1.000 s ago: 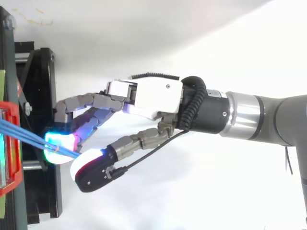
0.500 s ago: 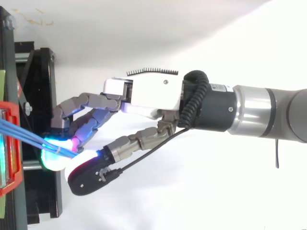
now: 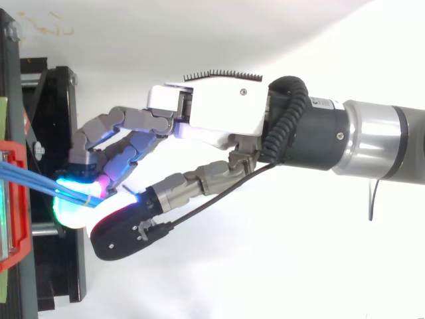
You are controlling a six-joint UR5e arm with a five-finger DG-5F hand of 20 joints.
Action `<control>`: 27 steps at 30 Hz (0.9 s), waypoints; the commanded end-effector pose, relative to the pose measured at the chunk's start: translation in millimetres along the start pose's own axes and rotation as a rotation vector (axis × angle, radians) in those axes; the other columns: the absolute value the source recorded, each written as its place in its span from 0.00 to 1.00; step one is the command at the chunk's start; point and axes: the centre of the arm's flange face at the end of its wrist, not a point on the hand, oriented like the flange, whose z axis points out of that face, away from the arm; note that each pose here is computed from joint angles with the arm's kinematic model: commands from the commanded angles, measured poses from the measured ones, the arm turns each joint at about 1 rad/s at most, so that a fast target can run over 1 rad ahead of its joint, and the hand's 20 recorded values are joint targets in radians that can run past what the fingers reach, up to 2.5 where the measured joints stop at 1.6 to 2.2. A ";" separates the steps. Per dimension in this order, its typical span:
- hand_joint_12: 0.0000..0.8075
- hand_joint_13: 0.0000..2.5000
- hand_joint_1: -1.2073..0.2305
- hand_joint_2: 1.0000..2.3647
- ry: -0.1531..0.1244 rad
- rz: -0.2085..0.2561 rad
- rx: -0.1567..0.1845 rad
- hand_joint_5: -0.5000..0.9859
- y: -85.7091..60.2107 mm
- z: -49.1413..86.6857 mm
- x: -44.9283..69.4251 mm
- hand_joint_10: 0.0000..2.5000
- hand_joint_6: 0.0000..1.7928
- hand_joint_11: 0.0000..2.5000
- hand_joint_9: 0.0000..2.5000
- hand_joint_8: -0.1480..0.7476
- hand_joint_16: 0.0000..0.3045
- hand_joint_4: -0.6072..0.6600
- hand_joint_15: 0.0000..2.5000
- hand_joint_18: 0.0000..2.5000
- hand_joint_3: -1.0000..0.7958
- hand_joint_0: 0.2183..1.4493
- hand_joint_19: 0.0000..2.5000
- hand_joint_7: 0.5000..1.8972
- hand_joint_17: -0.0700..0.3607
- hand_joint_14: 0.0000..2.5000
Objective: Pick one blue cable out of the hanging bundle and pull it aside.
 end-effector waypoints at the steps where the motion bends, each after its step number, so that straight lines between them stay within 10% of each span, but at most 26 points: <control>1: 0.44 0.25 0.34 0.01 -0.003 -0.002 -0.002 0.23 1.4 0.4 -2.3 0.01 0.47 0.17 0.34 0.49 0.15 0.57 0.13 0.20 0.37 0.28 0.19 0.26 0.39 0.01; 17: 0.45 0.25 0.43 0.01 -0.019 -0.011 0.056 0.24 5.6 -0.1 -24.2 0.01 0.46 0.20 0.36 0.50 0.15 0.54 0.14 0.21 0.41 0.28 0.20 0.31 0.40 0.01; 27: 0.45 0.26 0.35 0.02 -0.021 -0.041 0.031 0.22 26.4 -1.9 -27.8 0.01 0.51 0.24 0.36 0.50 0.15 0.52 0.15 0.22 0.49 0.29 0.20 0.26 0.40 0.01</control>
